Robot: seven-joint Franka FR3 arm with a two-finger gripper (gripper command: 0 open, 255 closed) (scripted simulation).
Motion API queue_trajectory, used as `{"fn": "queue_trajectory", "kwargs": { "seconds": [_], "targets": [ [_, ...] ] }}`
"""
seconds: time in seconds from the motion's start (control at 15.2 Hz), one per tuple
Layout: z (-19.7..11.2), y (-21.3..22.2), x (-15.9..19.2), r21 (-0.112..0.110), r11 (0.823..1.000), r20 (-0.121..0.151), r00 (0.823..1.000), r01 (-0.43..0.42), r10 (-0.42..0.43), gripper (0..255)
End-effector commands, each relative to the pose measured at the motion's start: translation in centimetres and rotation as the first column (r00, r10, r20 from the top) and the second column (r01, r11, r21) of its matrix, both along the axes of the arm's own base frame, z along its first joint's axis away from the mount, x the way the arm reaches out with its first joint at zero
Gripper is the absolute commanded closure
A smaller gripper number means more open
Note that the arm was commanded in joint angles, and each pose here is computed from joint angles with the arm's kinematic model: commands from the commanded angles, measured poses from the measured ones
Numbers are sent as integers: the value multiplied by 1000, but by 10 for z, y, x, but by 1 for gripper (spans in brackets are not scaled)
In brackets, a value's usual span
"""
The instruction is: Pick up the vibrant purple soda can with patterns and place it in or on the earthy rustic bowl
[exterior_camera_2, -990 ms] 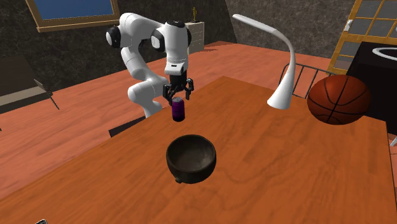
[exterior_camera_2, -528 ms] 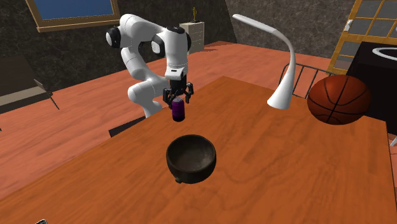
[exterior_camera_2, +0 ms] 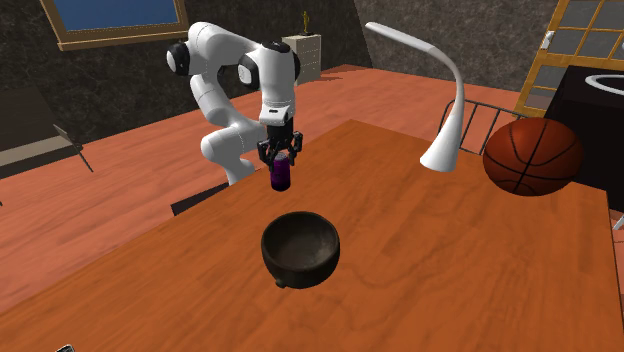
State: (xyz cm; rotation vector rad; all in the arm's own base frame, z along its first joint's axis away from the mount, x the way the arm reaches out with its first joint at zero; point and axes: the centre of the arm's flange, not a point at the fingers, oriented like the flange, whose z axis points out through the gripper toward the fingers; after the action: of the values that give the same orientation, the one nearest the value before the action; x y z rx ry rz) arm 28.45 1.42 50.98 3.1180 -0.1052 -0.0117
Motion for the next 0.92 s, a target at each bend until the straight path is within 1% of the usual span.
{"fn": "queue_trajectory", "kwargs": {
  "seconds": [0.0, 0.26, 0.86],
  "targets": [
    [-1, 0, 0, 0, 1000, -1, 1000, 0, 0, 255],
    [0, 0, 0, 0, 1000, -1, 1000, 0, 0, 255],
    [47, 0, 0, 0, 1000, -1, 1000, 0, 0, 255]
  ]
}}
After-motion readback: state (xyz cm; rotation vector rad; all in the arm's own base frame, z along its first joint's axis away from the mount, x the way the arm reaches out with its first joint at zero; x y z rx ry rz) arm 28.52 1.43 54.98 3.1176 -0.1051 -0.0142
